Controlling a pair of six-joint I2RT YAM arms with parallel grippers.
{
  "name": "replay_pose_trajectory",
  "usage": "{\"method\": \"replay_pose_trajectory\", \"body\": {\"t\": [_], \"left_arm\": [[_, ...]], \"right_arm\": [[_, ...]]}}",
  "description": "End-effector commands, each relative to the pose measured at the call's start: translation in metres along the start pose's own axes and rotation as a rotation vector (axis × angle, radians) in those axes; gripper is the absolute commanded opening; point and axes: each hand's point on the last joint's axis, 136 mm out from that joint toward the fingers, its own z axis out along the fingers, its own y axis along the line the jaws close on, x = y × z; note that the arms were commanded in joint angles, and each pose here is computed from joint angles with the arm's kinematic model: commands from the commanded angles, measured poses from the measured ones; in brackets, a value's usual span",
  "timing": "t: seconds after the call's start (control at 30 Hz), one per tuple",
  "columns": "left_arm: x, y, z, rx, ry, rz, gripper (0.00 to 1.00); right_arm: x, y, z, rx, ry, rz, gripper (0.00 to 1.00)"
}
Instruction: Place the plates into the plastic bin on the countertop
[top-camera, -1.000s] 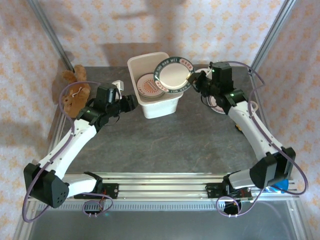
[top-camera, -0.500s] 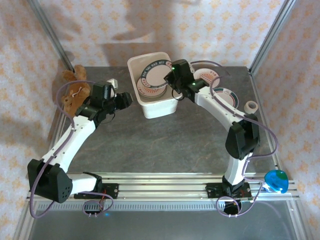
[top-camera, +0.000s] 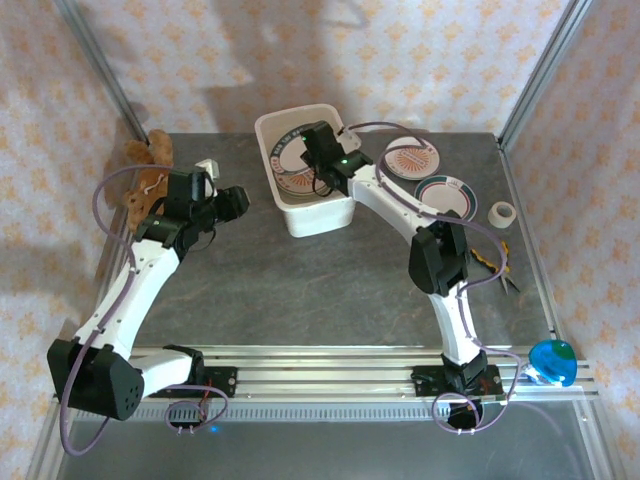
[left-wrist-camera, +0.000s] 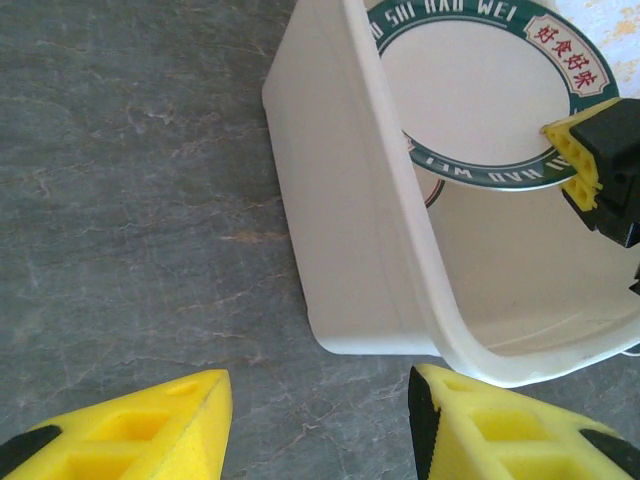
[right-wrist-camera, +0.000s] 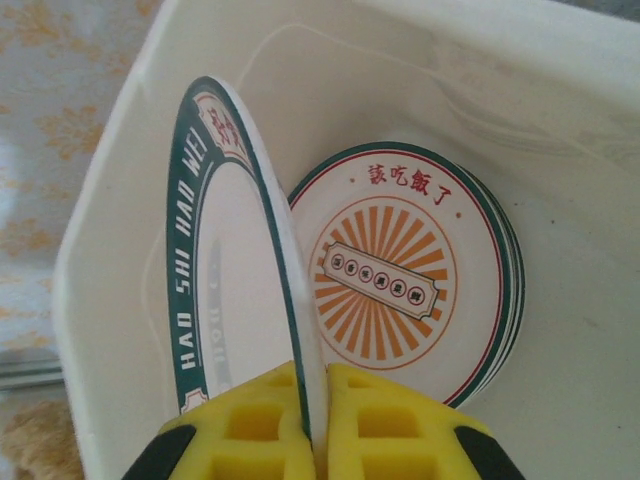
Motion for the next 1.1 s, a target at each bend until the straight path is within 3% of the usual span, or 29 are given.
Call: {"method": "replay_pose_trajectory", "body": {"t": [0.0, 0.77, 0.93, 1.07], "left_arm": [[0.006, 0.014, -0.007, -0.047, 0.012, 0.021, 0.51], [0.032, 0.036, -0.036, -0.095, 0.004, -0.023, 0.51], [0.04, 0.039, -0.044, -0.099, -0.003, -0.042, 0.51], [0.044, 0.041, -0.048, -0.096, -0.009, -0.055, 0.51]], "right_arm": [[-0.005, 0.006, 0.0, 0.018, -0.046, 0.043, 0.0], [0.048, -0.019, 0.06, 0.129, -0.011, 0.164, 0.0], [0.058, -0.022, 0.069, 0.133, 0.018, 0.167, 0.08], [0.061, -0.021, 0.066, 0.134, 0.045, 0.154, 0.34]]}}
